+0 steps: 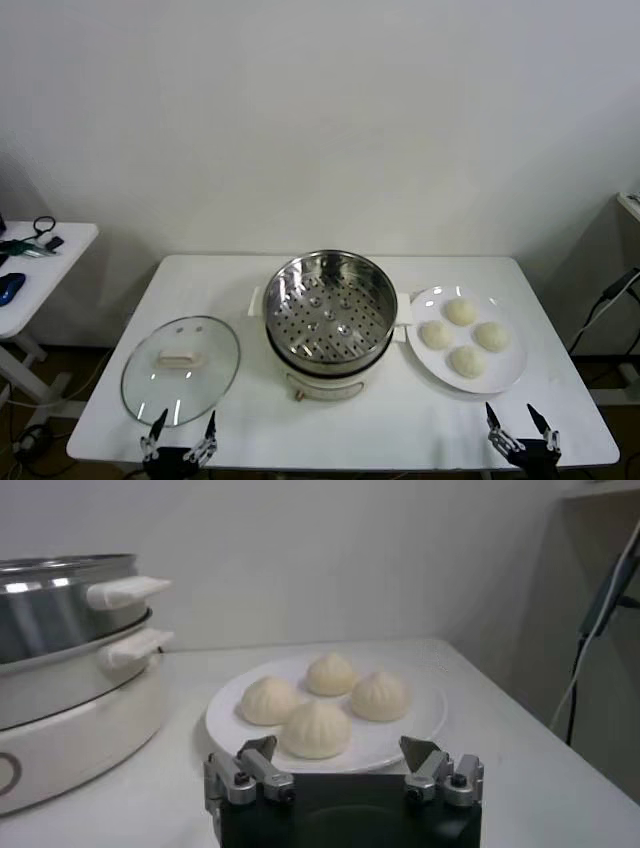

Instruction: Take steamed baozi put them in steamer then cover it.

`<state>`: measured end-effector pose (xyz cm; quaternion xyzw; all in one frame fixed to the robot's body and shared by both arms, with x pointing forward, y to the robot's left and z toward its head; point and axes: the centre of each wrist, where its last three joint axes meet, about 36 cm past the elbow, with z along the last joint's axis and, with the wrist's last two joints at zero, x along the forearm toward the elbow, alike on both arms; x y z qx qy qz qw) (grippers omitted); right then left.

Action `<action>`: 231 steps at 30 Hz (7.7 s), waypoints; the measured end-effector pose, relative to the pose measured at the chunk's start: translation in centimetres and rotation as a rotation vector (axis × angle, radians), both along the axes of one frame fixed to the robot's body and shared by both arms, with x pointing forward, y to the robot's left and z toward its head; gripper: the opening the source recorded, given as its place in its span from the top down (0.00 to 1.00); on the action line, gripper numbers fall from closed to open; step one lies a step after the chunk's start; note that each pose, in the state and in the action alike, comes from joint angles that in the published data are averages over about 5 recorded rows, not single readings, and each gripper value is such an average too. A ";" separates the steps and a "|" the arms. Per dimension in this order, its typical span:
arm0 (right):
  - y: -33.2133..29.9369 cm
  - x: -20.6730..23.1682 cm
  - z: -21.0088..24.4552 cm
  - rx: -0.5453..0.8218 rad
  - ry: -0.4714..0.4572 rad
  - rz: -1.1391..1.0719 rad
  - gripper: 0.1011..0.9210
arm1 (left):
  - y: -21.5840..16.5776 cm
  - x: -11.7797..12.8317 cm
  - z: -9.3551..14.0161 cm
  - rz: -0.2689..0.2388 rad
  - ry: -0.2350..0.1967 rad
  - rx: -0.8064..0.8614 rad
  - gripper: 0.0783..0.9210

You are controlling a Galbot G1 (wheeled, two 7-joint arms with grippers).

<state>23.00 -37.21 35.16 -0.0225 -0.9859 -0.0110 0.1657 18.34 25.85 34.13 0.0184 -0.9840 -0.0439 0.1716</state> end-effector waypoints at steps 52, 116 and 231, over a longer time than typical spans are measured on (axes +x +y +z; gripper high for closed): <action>-4.2 45.2 17.4 -1.042 0.771 1.362 0.12 | -0.9 0.8 0.3 -0.020 -0.013 -0.008 0.12; 27.7 41.8 37.7 -1.793 -0.041 2.107 0.31 | -1.1 0.2 1.1 -0.050 -0.019 0.033 0.12; 5.4 41.6 11.8 -0.934 0.832 1.284 0.37 | -0.7 0.6 0.1 -0.053 -0.038 0.079 0.12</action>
